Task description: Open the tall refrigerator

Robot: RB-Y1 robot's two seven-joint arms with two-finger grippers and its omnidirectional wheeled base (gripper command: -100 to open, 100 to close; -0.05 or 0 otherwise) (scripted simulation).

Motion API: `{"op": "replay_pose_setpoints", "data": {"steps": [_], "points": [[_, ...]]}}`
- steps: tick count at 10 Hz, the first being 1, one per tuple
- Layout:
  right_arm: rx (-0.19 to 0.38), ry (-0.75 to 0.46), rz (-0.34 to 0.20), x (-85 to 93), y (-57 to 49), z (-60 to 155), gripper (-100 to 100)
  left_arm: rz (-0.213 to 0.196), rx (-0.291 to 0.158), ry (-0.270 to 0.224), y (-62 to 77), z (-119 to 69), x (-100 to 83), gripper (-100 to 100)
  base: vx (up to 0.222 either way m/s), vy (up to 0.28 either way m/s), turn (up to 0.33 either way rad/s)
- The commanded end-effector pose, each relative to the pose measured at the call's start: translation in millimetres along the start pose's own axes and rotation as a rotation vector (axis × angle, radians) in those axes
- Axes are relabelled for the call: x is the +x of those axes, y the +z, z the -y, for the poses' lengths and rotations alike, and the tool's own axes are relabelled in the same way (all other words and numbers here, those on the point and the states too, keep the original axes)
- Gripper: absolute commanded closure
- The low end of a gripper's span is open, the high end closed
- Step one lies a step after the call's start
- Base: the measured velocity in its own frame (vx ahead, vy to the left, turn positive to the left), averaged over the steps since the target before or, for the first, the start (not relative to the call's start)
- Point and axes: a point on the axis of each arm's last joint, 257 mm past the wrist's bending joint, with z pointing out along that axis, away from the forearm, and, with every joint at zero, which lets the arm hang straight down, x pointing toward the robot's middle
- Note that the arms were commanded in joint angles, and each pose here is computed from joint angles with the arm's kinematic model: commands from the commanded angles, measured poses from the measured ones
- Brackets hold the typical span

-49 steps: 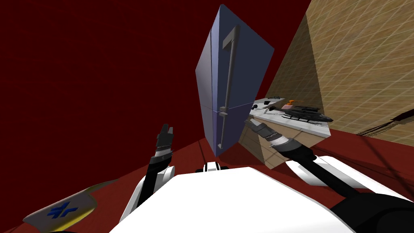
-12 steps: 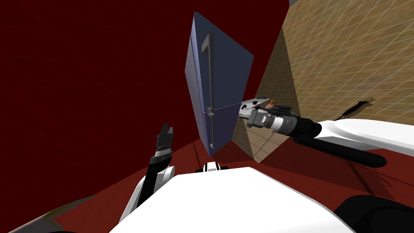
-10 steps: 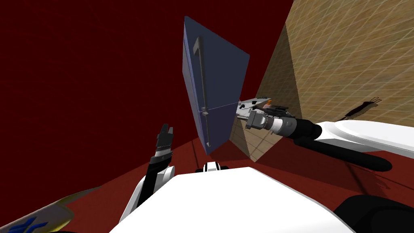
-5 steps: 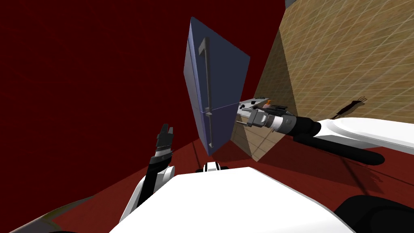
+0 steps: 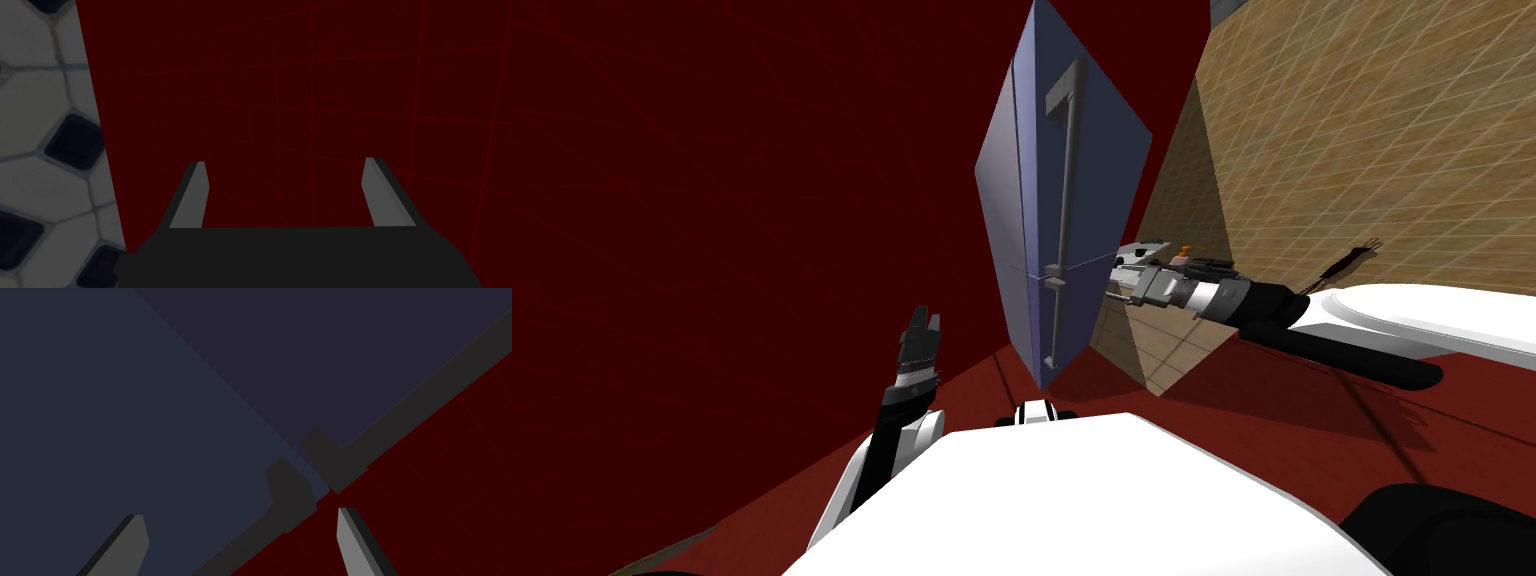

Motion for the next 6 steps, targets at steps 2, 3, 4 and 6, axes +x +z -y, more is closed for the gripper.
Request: {"op": "replay_pose_setpoints", "data": {"steps": [2, 3, 4, 6], "points": [[0.059, -0.02, -0.065, 25.3, -3.4, 29, -100, 0.0, 0.0, 0.0, 0.0, 0.0, 0.0, 0, 0.087, 0.243, -0.073], [0.074, -0.025, -0.083, 32.0, -5.2, 37, -100, 0.0, 0.0, 0.0, 0.0, 0.0, 0.0, 0, 0.042, 0.289, -0.083], [0.091, -0.031, -0.101, 39.1, -7.3, 45, -100, 0.0, 0.0, 0.0, 0.0, 0.0, 0.0, 0, 0.036, 0.273, -0.096], [0.121, -0.042, -0.133, 51.0, -11.5, 60, -100, 0.0, 0.0, 0.0, 0.0, 0.0, 0.0, 0, 0.065, 0.257, -0.094]]}}
